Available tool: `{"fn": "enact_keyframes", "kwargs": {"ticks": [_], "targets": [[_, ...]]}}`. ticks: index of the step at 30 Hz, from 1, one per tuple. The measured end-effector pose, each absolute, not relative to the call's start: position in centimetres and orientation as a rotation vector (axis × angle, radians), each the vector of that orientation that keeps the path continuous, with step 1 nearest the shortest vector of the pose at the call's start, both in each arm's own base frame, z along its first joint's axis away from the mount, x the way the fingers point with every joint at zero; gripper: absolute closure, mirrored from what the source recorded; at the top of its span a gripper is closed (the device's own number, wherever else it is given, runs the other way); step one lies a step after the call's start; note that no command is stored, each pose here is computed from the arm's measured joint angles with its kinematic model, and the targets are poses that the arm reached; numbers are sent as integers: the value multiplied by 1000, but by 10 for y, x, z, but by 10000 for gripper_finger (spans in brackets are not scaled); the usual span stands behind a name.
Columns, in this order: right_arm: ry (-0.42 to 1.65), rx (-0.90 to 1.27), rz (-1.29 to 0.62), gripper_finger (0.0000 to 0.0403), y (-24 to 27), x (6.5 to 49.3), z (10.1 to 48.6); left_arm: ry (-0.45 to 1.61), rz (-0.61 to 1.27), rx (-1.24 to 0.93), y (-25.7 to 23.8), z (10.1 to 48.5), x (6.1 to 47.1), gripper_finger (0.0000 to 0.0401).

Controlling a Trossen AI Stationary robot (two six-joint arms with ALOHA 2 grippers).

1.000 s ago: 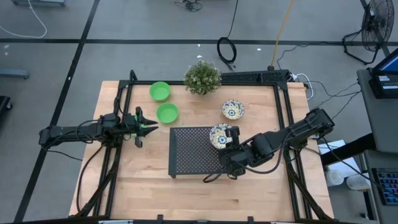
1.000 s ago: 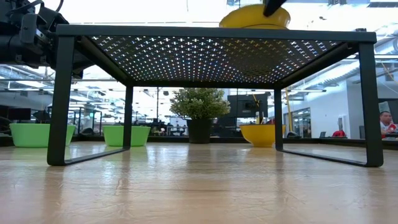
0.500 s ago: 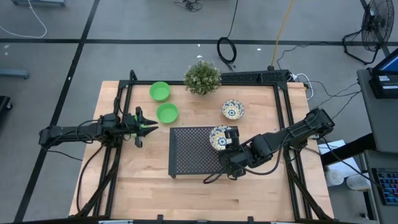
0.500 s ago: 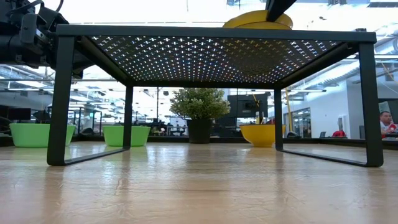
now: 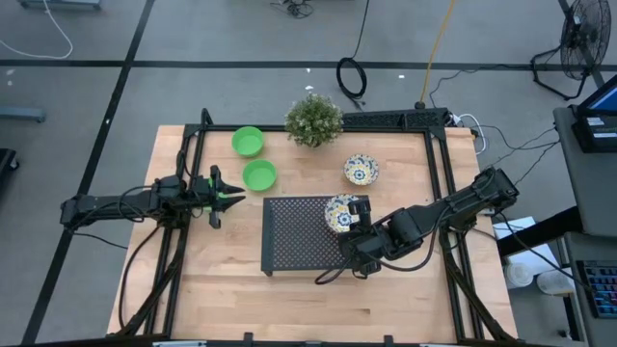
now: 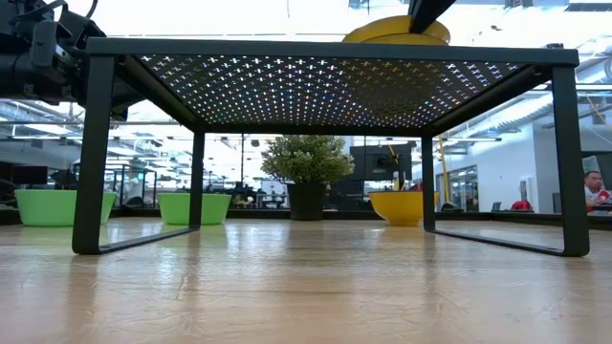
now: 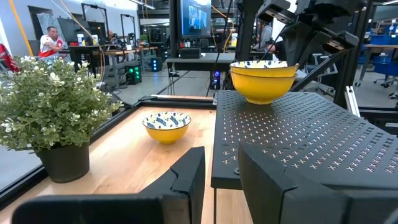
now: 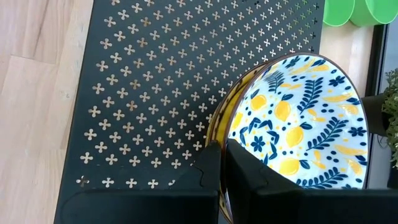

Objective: Pick & Place Mini bowls
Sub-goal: Stack the right white patterned bowl on top of the white patterned bowl on the shelf

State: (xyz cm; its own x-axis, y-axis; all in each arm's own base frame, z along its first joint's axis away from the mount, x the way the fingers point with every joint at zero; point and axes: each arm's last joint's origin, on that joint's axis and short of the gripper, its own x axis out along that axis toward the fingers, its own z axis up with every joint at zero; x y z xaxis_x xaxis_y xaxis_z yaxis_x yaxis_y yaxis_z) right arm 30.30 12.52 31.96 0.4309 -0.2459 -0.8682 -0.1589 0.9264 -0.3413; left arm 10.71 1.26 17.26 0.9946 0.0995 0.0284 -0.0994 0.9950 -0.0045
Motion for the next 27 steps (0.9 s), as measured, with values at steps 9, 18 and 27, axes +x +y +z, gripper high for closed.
{"fn": "enact_keyframes", "kwargs": {"ticks": [9, 18, 27], "targets": [[1145, -371, -32, 403, 122, 304, 320, -28, 100, -3, 13, 173, 107, 302], [1146, -368, -31, 400, 122, 304, 320, -29, 99, -3, 13, 173, 107, 302], [1144, -364, -27, 358, 122, 305, 319, -29, 100, -3, 13, 173, 107, 302]]}}
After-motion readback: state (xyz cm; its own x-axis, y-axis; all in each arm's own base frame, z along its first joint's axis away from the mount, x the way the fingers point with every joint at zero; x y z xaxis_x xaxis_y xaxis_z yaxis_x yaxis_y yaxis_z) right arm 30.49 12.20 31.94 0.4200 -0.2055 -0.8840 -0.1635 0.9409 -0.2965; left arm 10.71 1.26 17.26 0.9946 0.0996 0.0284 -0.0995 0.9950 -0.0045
